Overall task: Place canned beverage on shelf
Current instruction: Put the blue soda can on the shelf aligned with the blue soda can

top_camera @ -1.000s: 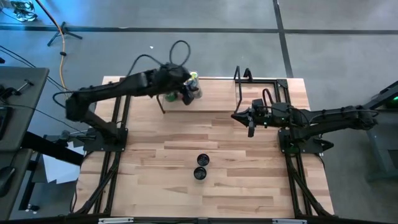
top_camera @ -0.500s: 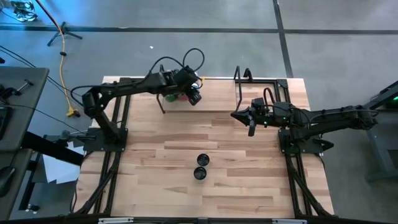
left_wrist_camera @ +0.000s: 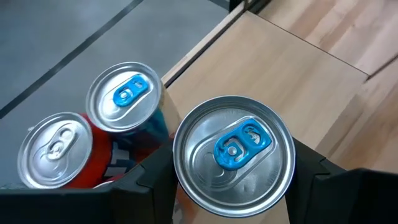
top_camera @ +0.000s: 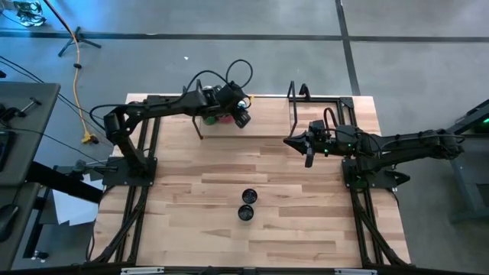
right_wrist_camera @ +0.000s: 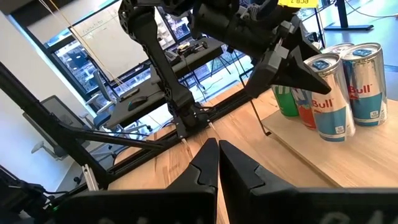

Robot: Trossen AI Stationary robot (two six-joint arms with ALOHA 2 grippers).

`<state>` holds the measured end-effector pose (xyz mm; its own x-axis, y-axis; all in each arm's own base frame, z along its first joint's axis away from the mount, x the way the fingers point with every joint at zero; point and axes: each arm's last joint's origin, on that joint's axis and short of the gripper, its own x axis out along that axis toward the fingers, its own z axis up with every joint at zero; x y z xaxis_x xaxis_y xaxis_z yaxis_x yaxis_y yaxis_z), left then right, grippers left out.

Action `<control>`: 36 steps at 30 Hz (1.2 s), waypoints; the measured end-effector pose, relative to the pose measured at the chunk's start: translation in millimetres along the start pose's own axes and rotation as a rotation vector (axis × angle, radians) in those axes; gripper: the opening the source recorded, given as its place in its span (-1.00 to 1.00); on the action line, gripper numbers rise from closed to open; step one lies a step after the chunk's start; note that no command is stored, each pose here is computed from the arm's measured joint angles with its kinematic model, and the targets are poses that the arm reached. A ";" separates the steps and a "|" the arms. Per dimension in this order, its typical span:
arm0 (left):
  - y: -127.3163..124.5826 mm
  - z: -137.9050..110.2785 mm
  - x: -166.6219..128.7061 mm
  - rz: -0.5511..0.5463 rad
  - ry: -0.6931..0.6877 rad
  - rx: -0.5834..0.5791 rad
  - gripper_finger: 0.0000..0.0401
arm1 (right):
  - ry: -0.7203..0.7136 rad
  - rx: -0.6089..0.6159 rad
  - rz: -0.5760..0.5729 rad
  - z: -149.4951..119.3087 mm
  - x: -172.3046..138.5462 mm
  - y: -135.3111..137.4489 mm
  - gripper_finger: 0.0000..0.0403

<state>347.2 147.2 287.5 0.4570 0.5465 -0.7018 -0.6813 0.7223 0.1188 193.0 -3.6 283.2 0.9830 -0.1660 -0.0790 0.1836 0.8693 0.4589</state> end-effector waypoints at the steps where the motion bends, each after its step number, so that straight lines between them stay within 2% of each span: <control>1: 0.1 0.0 0.0 0.003 -0.001 -0.009 -0.14 | 0.000 0.000 0.000 0.0 0.0 0.0 -1.00; 9: -2.4 -6.0 10.1 0.008 0.013 -0.075 -0.02 | 0.000 0.000 0.000 0.0 0.0 0.1 -1.00; 18: -2.0 -11.5 12.1 0.016 0.049 -0.020 0.00 | 0.000 -0.002 0.001 0.1 -0.1 0.1 -1.00; 36: -2.6 -12.2 14.6 0.019 0.052 -0.042 0.00 | 0.000 -0.002 0.000 0.1 -0.1 0.1 -1.00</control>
<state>348.7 148.1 268.4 0.4144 0.5364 -0.7352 -0.7136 0.6929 0.1032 192.9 -3.6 283.3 0.9831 -0.1656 -0.0786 0.1832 0.8705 0.4569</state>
